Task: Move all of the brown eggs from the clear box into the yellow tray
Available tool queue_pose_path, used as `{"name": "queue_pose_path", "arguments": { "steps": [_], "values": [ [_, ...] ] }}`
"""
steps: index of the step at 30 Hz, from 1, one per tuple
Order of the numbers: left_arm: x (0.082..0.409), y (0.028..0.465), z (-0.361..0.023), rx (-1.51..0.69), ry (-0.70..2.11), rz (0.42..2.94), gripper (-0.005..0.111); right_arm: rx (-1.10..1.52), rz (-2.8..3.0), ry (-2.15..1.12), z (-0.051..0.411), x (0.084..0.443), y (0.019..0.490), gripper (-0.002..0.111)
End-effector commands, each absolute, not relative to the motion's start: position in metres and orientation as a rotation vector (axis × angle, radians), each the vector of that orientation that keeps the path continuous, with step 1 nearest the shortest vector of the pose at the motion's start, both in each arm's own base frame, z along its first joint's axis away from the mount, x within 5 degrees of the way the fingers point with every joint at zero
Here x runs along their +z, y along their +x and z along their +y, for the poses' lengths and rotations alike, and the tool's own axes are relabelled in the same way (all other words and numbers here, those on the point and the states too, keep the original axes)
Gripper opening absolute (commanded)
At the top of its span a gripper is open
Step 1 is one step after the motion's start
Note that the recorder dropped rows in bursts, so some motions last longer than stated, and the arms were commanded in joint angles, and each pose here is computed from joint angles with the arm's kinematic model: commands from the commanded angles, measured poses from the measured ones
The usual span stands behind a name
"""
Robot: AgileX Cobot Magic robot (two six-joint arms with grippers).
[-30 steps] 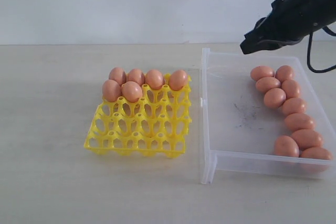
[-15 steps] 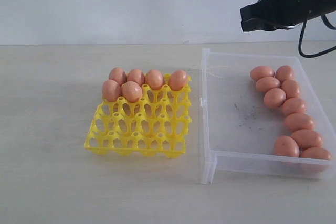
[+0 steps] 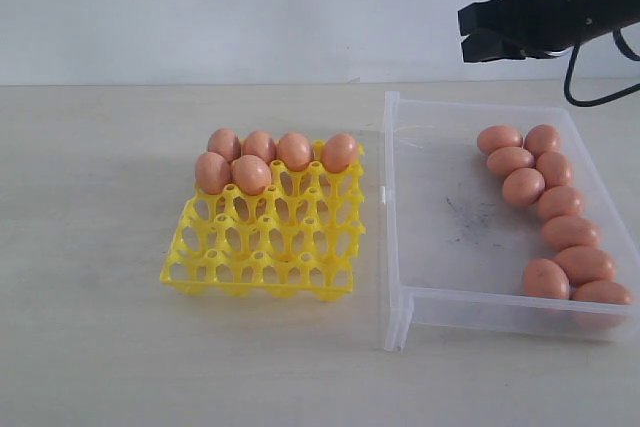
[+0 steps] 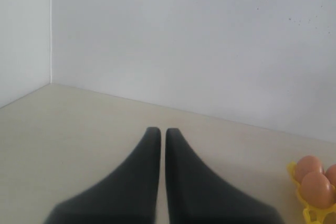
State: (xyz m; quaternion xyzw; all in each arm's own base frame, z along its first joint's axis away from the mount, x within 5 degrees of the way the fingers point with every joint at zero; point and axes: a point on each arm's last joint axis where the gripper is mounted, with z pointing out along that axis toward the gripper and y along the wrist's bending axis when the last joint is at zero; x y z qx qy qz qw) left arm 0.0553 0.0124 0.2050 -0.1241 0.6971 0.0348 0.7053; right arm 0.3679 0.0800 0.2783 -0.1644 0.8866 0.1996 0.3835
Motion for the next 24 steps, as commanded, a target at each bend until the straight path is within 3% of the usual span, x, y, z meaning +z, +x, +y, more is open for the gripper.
{"name": "queue_pose_path", "arguments": {
  "steps": [1, 10, 16, 24],
  "values": [
    [0.206, 0.055, 0.012, 0.065, -0.288, 1.532, 0.004, 0.508, 2.286, -0.453, 0.079, 0.277, 0.366, 0.016],
    [0.206, 0.055, 0.012, 0.065, -0.288, 1.532, 0.004, 0.567, 2.42, -0.242, 0.076, 0.272, 0.362, 0.018],
    [0.206, 0.055, 0.012, 0.065, -0.288, 1.534, 0.004, 0.554, 2.532, -0.192, 0.073, 0.266, 0.356, 0.049],
    [0.206, 0.055, 0.012, 0.065, -0.288, 1.534, 0.004, 0.508, 2.548, -0.235, 0.071, 0.264, 0.355, 0.051]
  ]
}}
